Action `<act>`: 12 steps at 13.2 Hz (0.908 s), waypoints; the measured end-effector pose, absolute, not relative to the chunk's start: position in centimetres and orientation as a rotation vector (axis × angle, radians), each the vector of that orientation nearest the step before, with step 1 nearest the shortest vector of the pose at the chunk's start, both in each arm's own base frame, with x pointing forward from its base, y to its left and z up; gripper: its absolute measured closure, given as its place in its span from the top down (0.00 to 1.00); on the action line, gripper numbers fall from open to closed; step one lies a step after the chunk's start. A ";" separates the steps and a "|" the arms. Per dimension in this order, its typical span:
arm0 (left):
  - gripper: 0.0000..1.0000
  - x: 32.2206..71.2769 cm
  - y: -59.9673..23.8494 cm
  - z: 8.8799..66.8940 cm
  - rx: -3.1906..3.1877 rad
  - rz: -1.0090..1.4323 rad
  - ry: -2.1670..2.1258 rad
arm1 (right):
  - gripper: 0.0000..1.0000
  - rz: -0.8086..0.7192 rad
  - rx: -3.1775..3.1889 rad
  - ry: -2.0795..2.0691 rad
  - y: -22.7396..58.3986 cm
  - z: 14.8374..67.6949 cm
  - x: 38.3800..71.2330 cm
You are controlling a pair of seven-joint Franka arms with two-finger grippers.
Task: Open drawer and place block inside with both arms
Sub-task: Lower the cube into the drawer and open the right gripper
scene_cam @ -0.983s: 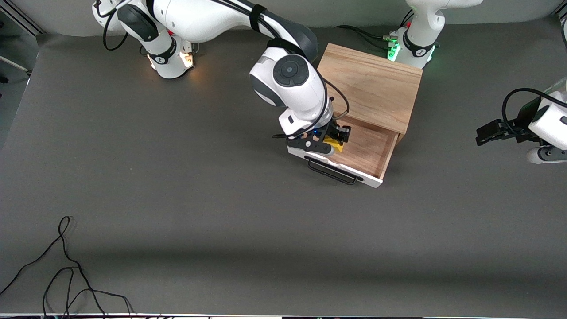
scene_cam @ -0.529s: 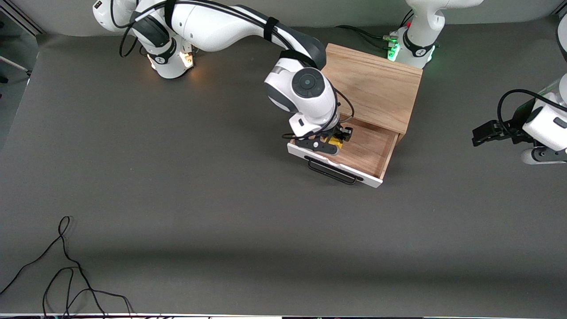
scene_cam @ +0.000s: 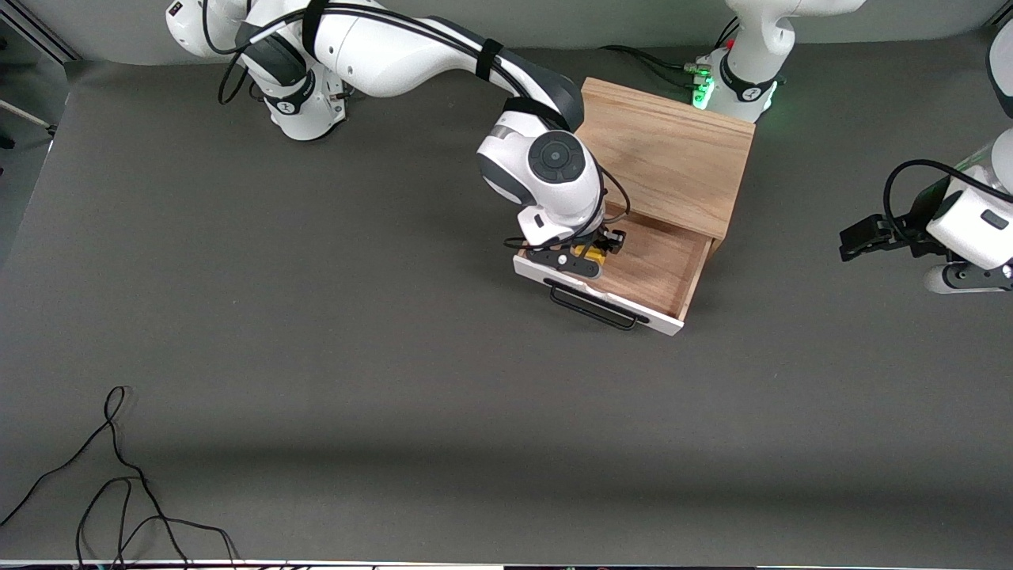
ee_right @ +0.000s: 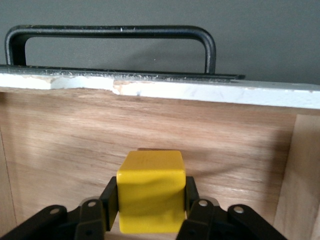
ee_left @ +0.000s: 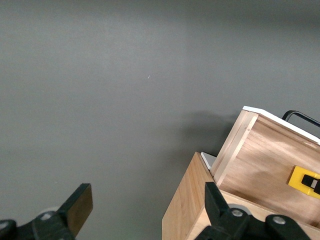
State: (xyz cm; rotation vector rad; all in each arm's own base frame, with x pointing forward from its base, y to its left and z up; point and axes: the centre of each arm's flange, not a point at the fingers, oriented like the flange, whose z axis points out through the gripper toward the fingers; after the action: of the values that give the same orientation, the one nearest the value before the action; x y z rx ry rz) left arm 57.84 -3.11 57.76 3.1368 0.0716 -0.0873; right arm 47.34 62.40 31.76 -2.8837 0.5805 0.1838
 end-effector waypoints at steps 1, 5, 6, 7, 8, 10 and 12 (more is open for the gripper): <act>1.00 57.8 -2.9 57.7 3.137 -0.088 0.076 | 0.55 0.176 -2.888 0.574 62.5 31.8 47.2; 1.00 57.9 -2.5 57.7 3.137 -0.090 0.055 | 0.80 0.146 -2.902 0.570 63.2 31.8 46.3; 1.00 57.9 -2.5 57.7 3.137 -0.090 0.053 | 0.91 0.144 -2.901 0.572 63.2 31.8 46.4; 1.00 57.8 -2.5 57.7 3.137 -0.091 0.051 | 1.00 0.142 -2.898 0.573 63.2 32.0 46.5; 1.00 57.8 -2.5 57.6 3.138 -0.091 0.048 | 1.00 0.139 -2.896 0.574 63.2 32.1 46.5; 1.00 57.8 -2.6 57.6 3.138 -0.093 0.032 | 1.00 0.131 -2.889 0.577 63.1 32.7 46.7; 1.00 57.8 -2.7 57.5 3.139 -0.094 0.017 | 1.00 0.114 -2.867 0.602 62.9 34.1 47.1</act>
State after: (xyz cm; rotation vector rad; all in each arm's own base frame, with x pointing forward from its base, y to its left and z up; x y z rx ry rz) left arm 57.82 -2.73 57.55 3.1392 0.0168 -0.0942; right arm 47.10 62.88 34.11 -2.8672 0.6025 0.1142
